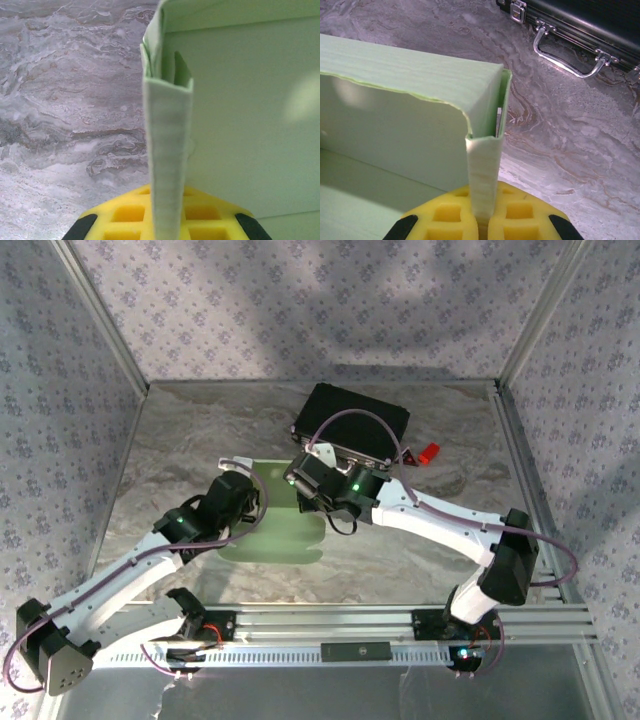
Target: Fold the paper box
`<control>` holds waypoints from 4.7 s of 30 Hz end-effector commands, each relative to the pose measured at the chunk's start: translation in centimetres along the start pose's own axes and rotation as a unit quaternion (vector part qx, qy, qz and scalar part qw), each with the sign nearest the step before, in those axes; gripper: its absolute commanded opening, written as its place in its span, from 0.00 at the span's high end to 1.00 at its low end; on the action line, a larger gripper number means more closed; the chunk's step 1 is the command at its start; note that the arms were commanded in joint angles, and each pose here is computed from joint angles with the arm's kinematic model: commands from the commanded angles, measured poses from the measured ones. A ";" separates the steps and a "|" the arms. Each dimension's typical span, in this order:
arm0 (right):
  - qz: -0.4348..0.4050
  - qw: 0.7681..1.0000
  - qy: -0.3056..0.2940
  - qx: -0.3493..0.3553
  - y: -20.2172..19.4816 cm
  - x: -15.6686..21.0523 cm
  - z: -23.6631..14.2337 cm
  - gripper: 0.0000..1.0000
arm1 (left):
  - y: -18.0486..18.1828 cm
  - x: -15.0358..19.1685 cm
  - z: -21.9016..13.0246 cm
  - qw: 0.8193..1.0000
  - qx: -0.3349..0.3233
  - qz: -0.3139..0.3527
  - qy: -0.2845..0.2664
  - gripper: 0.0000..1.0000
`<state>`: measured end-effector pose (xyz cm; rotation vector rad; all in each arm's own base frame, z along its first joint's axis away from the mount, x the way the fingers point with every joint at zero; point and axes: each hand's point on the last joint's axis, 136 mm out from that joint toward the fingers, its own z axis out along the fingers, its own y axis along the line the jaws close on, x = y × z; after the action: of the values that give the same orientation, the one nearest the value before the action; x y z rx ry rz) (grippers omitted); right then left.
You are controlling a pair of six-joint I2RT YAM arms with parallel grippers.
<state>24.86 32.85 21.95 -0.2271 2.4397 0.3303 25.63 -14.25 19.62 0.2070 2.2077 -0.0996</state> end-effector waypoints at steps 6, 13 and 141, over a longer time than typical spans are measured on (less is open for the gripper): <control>0.001 1.000 -0.002 -0.023 1.7 -0.5 -0.7 1.00 | -0.5 -1.2 -0.5 0.998 -0.041 0.044 -0.025 1.00; 0.003 1.000 0.002 -0.018 1.1 -0.6 -0.3 1.00 | -0.8 -2.5 -2.0 0.999 0.003 0.012 -0.036 0.52; 0.130 0.987 0.095 -0.017 -1.5 0.8 4.1 1.00 | -0.5 -4.0 2.7 0.988 -0.082 0.115 0.066 0.66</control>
<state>26.91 32.09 17.28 0.0643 2.6696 0.4611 29.48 -15.77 20.48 0.3975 2.3348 0.1899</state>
